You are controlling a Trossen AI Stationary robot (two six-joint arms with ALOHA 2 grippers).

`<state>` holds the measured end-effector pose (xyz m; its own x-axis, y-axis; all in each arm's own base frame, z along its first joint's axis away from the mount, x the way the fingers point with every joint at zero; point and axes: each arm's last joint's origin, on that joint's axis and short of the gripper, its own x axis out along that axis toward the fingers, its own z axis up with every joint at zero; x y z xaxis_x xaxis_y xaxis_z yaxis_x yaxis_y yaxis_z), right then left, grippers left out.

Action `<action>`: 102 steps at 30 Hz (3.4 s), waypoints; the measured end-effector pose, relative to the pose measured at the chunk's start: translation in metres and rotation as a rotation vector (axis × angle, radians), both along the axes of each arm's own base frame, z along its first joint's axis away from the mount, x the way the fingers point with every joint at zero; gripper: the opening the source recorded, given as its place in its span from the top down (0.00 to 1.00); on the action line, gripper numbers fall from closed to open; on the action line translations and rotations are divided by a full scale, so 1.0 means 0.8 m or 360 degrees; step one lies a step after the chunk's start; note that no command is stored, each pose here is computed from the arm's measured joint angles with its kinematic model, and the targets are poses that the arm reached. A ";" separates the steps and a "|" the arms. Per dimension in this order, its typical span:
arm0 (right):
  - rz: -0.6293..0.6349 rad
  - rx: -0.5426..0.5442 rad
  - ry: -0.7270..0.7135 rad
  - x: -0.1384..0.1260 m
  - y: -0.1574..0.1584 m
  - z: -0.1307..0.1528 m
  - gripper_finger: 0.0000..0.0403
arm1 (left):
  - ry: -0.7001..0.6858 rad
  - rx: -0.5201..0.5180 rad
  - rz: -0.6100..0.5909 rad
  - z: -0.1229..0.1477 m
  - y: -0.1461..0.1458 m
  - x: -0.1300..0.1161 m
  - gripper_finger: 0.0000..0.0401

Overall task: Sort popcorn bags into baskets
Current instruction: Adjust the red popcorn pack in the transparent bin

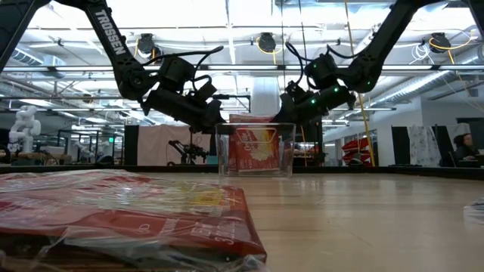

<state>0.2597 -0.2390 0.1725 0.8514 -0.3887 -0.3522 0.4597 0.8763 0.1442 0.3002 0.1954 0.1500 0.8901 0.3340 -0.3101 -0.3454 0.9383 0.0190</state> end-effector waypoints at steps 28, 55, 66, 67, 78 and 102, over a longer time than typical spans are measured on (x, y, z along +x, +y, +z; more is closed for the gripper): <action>0.0015 -0.0268 -0.0239 -0.002 0.006 0.050 1.00 | -0.0084 0.0002 -0.0118 0.014 -0.009 0.004 0.80; 0.0007 -0.0143 -0.0361 -0.015 0.023 0.039 1.00 | -0.0067 -0.0149 -0.0253 0.008 -0.007 0.013 0.80; -0.0009 -0.0022 0.0014 -0.007 0.097 0.061 0.80 | -0.0025 -0.0290 -0.0157 0.004 -0.007 0.011 0.80; -0.0038 -0.0014 0.0039 -0.008 0.104 0.065 0.78 | -0.0036 -0.0311 -0.0152 0.006 -0.008 0.011 0.80; 0.0032 -0.0022 0.0479 0.035 0.148 0.142 0.55 | -0.0138 -0.0155 0.0163 0.059 -0.033 0.012 0.80; 0.0644 -0.0123 0.1161 0.110 -0.002 0.042 0.46 | -0.0018 -0.0144 0.0356 0.052 -0.068 -0.070 0.80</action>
